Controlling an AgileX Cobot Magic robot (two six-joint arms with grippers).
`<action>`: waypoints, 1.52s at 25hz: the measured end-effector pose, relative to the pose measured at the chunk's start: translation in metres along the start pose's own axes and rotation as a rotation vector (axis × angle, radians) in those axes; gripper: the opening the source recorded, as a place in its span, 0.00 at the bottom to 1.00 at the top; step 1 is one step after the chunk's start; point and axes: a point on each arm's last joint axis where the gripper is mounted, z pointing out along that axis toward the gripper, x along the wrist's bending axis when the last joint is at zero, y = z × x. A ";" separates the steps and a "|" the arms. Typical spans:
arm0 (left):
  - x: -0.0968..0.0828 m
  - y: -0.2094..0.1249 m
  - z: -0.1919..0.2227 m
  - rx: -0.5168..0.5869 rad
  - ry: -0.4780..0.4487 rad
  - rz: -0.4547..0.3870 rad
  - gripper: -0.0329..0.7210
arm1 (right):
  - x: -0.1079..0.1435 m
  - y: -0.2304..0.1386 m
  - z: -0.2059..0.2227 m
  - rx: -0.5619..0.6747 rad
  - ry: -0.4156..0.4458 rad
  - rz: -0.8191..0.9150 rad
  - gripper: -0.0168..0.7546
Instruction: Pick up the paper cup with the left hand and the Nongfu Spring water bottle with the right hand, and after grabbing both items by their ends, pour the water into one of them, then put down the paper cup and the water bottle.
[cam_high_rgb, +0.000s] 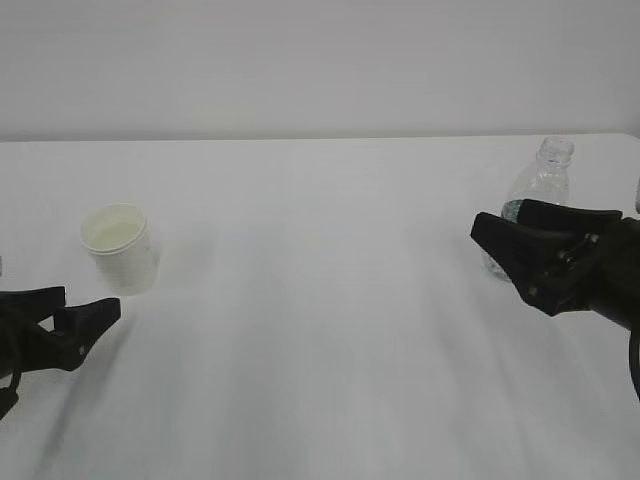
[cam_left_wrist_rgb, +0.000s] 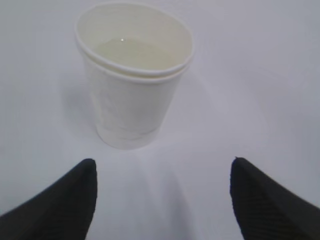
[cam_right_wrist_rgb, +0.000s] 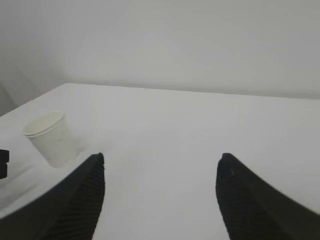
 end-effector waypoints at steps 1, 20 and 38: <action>-0.001 0.000 -0.003 0.002 0.000 -0.001 0.84 | 0.001 0.002 -0.001 -0.006 0.009 -0.001 0.70; -0.021 0.026 -0.044 -0.122 -0.028 -0.021 0.83 | 0.017 0.060 -0.050 -0.019 -0.205 -0.169 0.77; -0.040 0.068 -0.082 -0.371 -0.085 0.014 0.82 | 0.042 0.094 -0.117 -0.127 -0.429 -0.243 0.78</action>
